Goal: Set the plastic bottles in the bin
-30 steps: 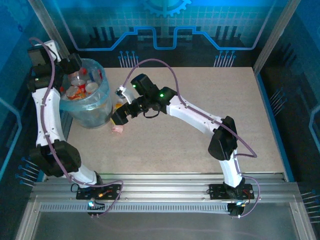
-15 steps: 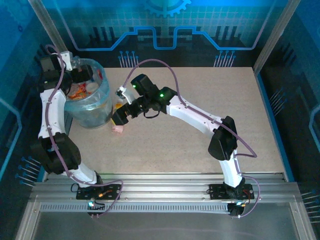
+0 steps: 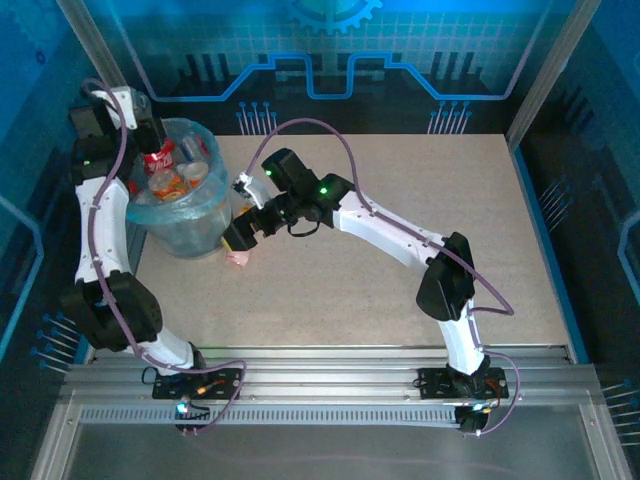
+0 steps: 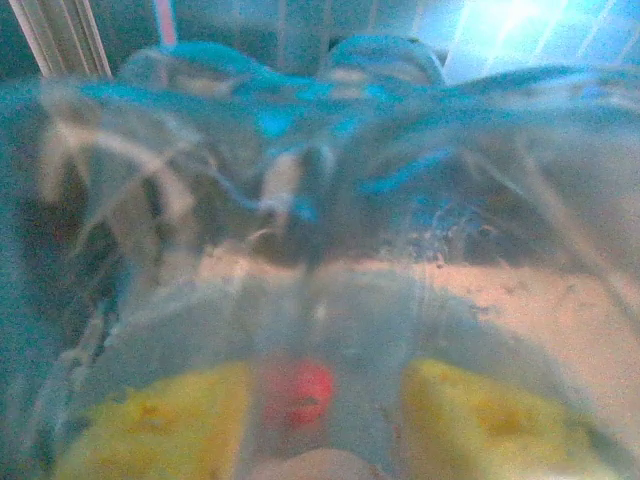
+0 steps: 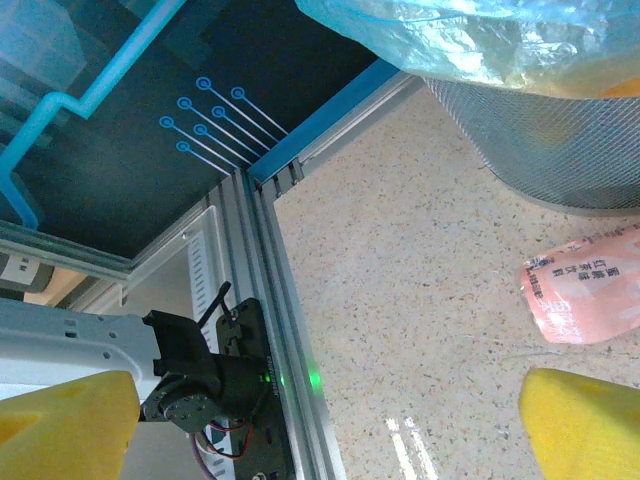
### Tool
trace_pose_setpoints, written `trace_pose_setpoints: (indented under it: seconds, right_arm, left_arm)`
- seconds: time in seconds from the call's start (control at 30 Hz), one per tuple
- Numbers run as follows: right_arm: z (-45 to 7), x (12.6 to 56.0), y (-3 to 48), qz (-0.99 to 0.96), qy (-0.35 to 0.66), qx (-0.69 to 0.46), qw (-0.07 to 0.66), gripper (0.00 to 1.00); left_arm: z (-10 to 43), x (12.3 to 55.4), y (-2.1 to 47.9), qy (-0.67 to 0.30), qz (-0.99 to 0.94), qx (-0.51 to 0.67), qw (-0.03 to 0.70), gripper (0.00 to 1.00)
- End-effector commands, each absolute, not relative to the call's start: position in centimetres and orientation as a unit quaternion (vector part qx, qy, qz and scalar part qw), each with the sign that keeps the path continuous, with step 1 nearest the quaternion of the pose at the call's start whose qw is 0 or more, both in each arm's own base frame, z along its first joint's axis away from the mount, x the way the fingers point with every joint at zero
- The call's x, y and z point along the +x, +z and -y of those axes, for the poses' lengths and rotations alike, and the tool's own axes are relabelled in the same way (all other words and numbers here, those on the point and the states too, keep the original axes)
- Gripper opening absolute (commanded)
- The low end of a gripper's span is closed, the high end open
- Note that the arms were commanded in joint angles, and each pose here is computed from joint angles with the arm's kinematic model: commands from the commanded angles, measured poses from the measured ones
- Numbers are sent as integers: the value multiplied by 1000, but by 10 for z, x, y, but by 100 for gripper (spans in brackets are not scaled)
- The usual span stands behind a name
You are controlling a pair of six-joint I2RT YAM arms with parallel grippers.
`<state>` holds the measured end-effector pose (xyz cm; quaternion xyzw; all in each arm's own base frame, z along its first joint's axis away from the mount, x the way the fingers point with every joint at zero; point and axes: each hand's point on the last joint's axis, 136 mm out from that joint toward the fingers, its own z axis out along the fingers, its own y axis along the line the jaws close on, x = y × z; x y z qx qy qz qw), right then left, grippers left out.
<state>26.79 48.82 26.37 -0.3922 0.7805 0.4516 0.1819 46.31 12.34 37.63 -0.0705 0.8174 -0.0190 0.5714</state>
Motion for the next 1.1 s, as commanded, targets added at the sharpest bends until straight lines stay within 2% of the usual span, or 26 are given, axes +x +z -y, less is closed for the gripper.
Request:
trace_pose_setpoints:
  seconds: [0.0,0.2,0.33,0.53,0.9,0.97,1.07]
  right_arm:
    - [-488,258,282,-768,462,-404,184,99]
    - [-486,256,285,-768,461,-404,186,99]
    - [-485,255,286,-769,459,-404,185,99]
    - [-486,252,283,-769,461,-404,178,99]
    - [-484,252,271,-774,451,-407,175,99]
    - [-485,252,272,-774,453,-407,174,99]
    - [-486,252,273,-772,455,-407,174,99]
  left_arm:
    - [-117,442,459,23,-758,-50,649,47]
    - [-121,415,503,107,-727,-36,677,44]
    - [-128,394,518,141,-749,-53,646,45]
    - [-131,383,486,129,-804,-83,574,46]
    - [-140,431,395,78,-894,-78,434,47]
    - [-139,436,381,65,-902,-81,420,49]
    - [-141,442,364,52,-912,-95,395,57]
